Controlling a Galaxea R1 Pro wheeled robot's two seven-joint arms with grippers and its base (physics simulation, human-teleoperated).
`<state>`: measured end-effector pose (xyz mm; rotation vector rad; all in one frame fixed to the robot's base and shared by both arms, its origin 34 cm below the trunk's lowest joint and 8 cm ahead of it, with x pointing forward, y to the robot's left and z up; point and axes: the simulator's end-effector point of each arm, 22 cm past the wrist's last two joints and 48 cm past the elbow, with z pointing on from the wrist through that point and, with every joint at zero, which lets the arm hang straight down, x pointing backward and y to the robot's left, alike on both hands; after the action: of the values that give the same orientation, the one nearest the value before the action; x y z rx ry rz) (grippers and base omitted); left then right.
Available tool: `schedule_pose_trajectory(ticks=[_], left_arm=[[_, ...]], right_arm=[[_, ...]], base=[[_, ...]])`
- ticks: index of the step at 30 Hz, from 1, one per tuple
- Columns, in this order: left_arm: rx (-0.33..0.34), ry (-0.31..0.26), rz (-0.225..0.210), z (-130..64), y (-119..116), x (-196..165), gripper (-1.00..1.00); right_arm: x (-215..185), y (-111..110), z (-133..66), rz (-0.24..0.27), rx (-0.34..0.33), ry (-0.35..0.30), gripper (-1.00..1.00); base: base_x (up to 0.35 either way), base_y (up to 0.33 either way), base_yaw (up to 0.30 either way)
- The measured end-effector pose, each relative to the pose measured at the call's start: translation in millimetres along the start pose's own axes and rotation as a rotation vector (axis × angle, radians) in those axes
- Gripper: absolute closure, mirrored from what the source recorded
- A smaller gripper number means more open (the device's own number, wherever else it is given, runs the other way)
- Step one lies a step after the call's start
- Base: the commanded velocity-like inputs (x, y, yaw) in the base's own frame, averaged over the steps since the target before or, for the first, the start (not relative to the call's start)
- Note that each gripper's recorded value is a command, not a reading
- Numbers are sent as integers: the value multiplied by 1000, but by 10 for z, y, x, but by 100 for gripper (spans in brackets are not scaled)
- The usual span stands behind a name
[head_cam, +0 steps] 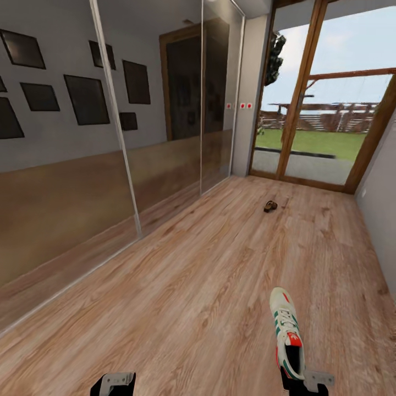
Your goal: Pick up the two gym shoes and the two sandals from the corridor floor and place them onto the hallstand (shoe rack) in the corridor, making sure they are on the rack and not on the floor. Arrange them so the two gym shoes are next to each other and the two sandals are next to each other.
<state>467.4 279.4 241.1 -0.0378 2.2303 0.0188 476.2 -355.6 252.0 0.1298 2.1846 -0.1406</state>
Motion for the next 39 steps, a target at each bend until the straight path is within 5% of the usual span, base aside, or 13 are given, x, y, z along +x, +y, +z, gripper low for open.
schedule_pose_trajectory(ticks=[16,39], left_arm=[[-1,20,0,2,4,93,-100],[-1,22,1,2,4,106,-100]], right_arm=[[98,28,0,-1,-2,20,100],[109,36,1,-9,-9,23,100]], base=[[339,-5,-191],[339,0,-10]])
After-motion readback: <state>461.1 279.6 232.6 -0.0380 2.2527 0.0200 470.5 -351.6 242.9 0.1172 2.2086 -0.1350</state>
